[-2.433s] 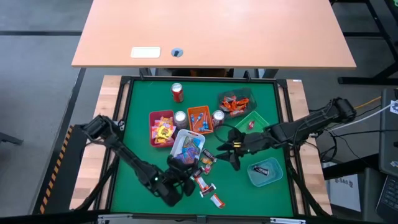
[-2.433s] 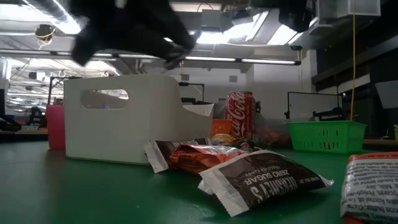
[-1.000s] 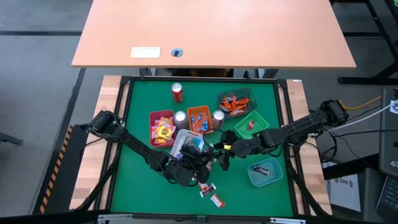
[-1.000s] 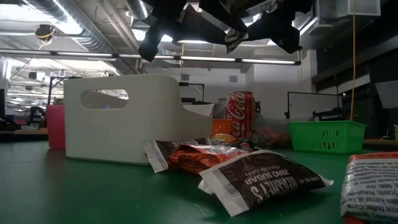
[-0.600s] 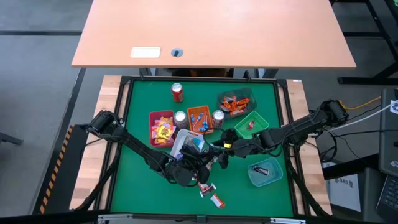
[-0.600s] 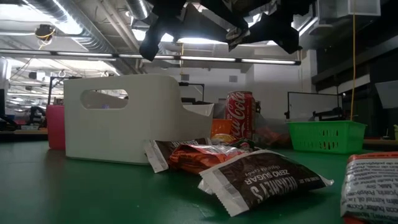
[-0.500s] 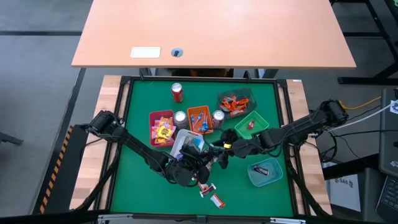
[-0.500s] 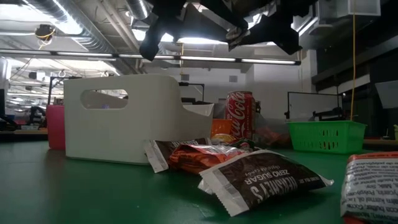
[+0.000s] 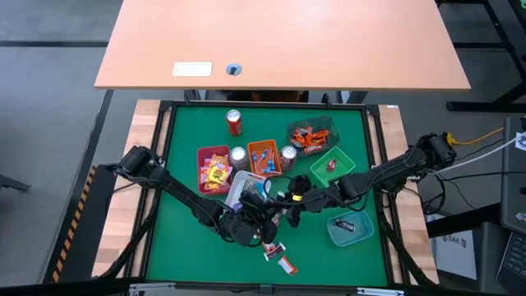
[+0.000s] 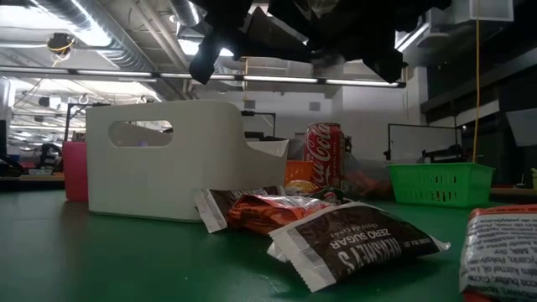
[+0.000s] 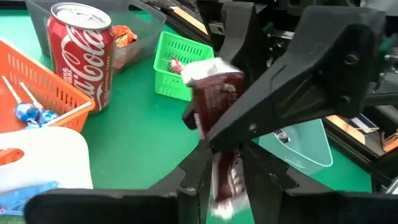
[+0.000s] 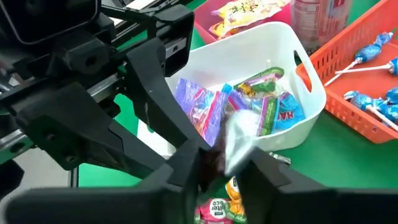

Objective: Sort candy
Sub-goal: Put the brown chocolate into the blue bin

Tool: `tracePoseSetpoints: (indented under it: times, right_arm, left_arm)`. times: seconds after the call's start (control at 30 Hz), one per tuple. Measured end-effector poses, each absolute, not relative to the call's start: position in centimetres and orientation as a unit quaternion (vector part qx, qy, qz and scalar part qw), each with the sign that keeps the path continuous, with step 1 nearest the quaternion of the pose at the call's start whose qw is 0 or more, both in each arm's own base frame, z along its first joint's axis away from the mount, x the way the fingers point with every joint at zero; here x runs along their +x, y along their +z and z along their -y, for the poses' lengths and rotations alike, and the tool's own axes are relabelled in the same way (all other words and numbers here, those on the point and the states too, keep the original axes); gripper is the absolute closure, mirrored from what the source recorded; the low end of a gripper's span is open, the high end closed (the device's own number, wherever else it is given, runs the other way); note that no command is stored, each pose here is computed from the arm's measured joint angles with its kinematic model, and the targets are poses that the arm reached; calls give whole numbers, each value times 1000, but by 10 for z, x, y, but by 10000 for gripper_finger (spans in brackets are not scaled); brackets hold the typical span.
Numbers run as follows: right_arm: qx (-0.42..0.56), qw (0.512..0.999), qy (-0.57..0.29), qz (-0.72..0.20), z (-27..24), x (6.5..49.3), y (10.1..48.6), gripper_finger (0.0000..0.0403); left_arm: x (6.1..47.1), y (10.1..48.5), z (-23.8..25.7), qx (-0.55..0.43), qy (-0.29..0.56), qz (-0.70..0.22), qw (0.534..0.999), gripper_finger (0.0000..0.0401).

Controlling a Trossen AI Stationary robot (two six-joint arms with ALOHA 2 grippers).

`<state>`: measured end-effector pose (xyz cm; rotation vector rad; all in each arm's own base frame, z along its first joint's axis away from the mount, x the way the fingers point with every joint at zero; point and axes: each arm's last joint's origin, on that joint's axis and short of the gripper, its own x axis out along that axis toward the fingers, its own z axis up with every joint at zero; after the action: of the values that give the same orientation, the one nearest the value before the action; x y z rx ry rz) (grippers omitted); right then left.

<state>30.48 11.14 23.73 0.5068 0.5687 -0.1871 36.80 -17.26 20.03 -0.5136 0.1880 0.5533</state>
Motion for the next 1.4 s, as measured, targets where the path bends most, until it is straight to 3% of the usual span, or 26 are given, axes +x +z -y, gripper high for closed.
tracePoseSetpoints:
  times: [0.2,0.33,0.57,0.8,1.0,1.27,1.4]
  right_arm:
    - [246,924,-89,-278,-111,305,237,371]
    - [240,925,-81,-284,-112,305,237,388]
    - [249,917,-34,-310,-112,299,241,364]
    - [265,887,40,-376,-110,277,256,386]
    - [272,828,93,-481,-109,250,258,368]
    - [219,748,75,-622,-127,209,244,350]
    - [170,745,52,-643,-135,195,241,349]
  left_arm:
    - [368,200,173,-248,269,-93,926,316]
    - [368,200,173,-234,258,-104,932,301]
    - [369,200,175,-231,227,-127,938,265]
    - [369,198,178,-221,175,-165,945,243]
    - [368,204,179,-191,118,-194,955,253]
    - [362,226,178,-169,51,-199,964,271]
    - [362,227,178,-164,48,-200,965,275]
